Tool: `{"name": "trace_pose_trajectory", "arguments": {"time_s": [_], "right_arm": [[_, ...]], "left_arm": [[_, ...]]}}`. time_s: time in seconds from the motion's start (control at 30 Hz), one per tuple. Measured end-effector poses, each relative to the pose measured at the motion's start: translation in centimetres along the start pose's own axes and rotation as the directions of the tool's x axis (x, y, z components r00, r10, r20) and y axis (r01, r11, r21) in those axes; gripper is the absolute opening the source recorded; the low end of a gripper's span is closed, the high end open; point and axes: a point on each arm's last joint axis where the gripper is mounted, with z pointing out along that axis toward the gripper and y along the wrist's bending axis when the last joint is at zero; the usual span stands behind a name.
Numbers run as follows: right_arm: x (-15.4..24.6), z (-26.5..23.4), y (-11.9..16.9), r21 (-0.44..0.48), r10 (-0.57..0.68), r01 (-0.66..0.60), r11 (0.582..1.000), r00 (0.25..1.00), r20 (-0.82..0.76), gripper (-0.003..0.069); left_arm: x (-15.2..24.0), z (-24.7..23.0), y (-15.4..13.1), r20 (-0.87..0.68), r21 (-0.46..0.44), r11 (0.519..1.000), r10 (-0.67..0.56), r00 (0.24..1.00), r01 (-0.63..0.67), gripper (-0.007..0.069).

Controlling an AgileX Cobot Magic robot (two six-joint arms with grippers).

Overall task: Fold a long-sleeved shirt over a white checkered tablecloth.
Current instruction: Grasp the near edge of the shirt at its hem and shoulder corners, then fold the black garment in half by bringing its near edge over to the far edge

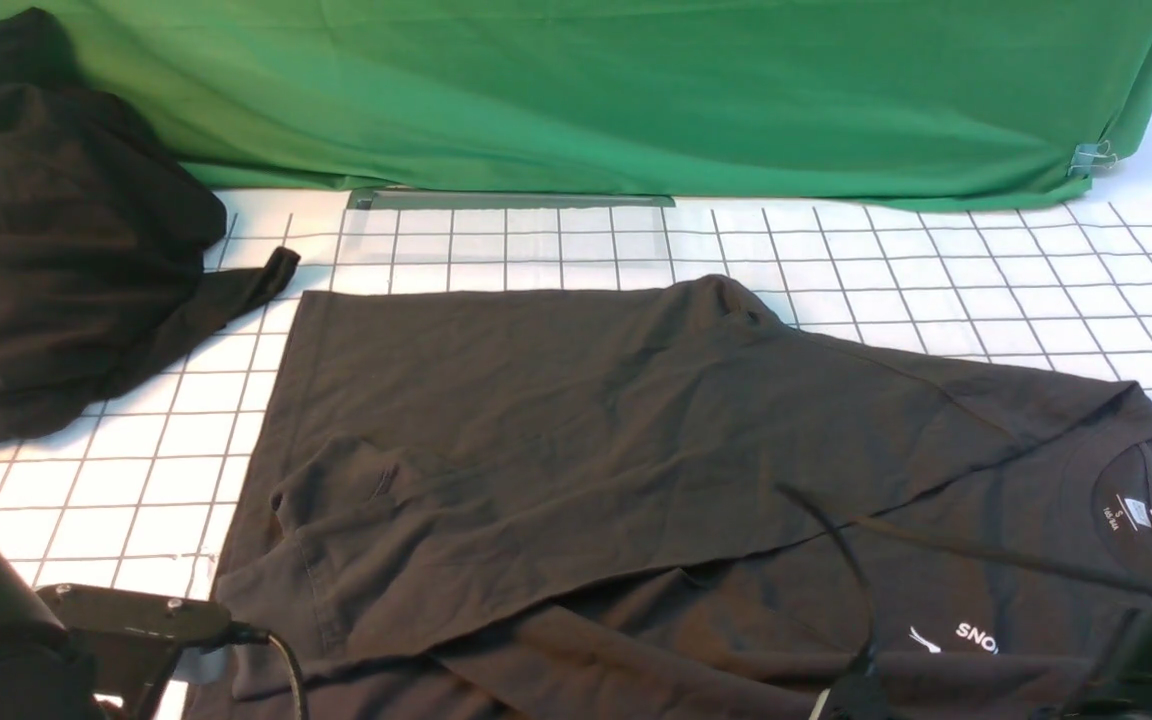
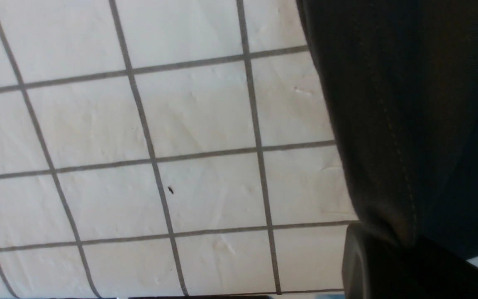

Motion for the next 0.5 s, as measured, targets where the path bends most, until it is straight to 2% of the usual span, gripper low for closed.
{"name": "trace_pose_trajectory", "arguments": {"time_s": [0.03, 0.1, 0.13, 0.17, 0.2, 0.23, 0.27, 0.33, 0.5], "right_arm": [[0.0, 0.2, 0.0, 0.002, -0.001, 0.001, 1.000, 1.000, -0.011, 0.0483], [-0.2, 0.4, -0.2, 0.012, -0.010, 0.011, 1.000, 1.000, -0.026, 0.0389], [-0.3, 0.3, -0.2, 0.012, -0.008, 0.008, 1.000, 1.000, -0.025, 0.0375], [-0.3, 0.4, -0.3, 0.026, -0.025, 0.026, 0.999, 0.999, -0.033, 0.0256], [-0.2, 0.4, -0.4, 0.030, -0.028, 0.029, 0.999, 0.999, -0.040, 0.0182], [-0.1, 0.3, -0.4, 0.030, -0.028, 0.030, 0.999, 0.998, -0.048, 0.0113], [0.0, 0.2, -0.3, 0.029, -0.023, 0.025, 0.999, 0.998, -0.052, 0.0078], [0.5, -0.2, -0.1, 0.011, 0.009, -0.008, 1.000, 0.997, -0.078, 0.0046], [2.3, -2.9, 0.6, -0.019, 0.057, -0.059, 0.998, 0.995, -0.085, 0.0041]], "left_arm": [[0.0, 0.0, 0.0, -0.001, 0.001, 1.000, -0.001, 1.000, 0.001, 0.0020], [0.0, 0.0, 0.0, -0.001, 0.002, 1.000, -0.001, 1.000, 0.001, 0.0020], [0.0, 0.0, 0.0, -0.001, 0.002, 1.000, -0.001, 1.000, 0.001, 0.0020], [0.1, 0.0, 0.0, -0.010, 0.003, 1.000, -0.005, 1.000, 0.005, 0.0020], [0.3, 0.0, 0.0, -0.024, 0.002, 1.000, -0.007, 1.000, 0.007, 0.0020], [0.5, -0.1, 0.1, -0.045, 0.000, 1.000, -0.006, 0.999, 0.007, 0.0020], [0.8, -0.3, 0.2, -0.059, 0.001, 1.000, -0.007, 0.998, 0.007, 0.0020], [1.3, -0.7, 0.4, -0.076, 0.011, 1.000, -0.006, 0.997, 0.007, 0.0020], [2.6, -2.5, 1.1, -0.012, 0.098, 0.995, -0.016, 1.000, 0.017, 0.0020]]}}
